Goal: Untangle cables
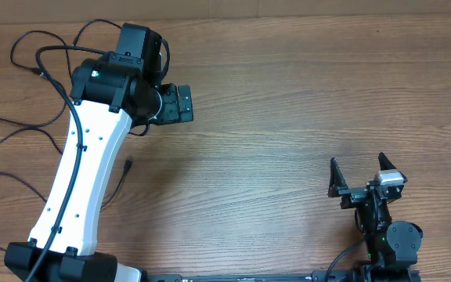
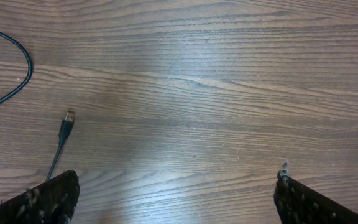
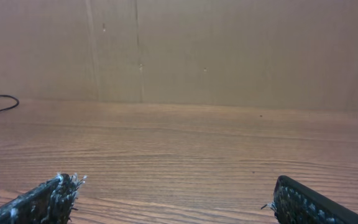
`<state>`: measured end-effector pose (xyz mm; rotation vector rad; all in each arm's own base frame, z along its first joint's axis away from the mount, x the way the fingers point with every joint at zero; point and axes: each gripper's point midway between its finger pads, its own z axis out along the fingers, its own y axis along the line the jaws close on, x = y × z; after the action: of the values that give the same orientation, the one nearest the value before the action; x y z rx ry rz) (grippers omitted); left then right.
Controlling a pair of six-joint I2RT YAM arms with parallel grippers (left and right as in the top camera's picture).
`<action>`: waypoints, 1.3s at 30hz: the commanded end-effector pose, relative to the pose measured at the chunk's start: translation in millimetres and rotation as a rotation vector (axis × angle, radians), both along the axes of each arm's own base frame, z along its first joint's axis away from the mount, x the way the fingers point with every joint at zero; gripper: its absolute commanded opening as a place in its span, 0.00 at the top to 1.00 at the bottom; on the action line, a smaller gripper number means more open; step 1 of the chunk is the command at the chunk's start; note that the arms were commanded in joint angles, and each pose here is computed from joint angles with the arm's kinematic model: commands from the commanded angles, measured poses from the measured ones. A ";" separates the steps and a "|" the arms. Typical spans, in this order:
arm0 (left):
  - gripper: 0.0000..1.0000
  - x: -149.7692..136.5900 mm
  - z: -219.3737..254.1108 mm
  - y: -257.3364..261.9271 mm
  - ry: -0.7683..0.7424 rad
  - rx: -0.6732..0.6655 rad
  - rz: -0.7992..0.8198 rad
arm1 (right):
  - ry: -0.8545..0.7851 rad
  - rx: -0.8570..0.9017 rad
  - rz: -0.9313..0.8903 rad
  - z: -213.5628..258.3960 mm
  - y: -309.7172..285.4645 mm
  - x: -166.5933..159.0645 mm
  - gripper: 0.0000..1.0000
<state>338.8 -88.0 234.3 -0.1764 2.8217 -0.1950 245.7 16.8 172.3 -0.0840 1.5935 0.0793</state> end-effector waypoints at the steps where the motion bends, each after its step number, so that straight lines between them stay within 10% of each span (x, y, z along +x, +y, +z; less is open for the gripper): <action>1: 0.00 0.8 4.5 0.3 -0.017 0.006 -0.010 | -0.007 -0.005 -0.013 -1.1 -2.6 0.1 0.00; 39: 0.00 -6.9 17.1 9.7 -0.054 0.033 0.014 | -0.008 -0.005 -0.013 -0.9 -2.6 0.1 0.00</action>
<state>335.8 -83.5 233.7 -0.1826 2.8304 -0.1618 245.7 16.8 172.7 -0.0846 1.5920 0.0786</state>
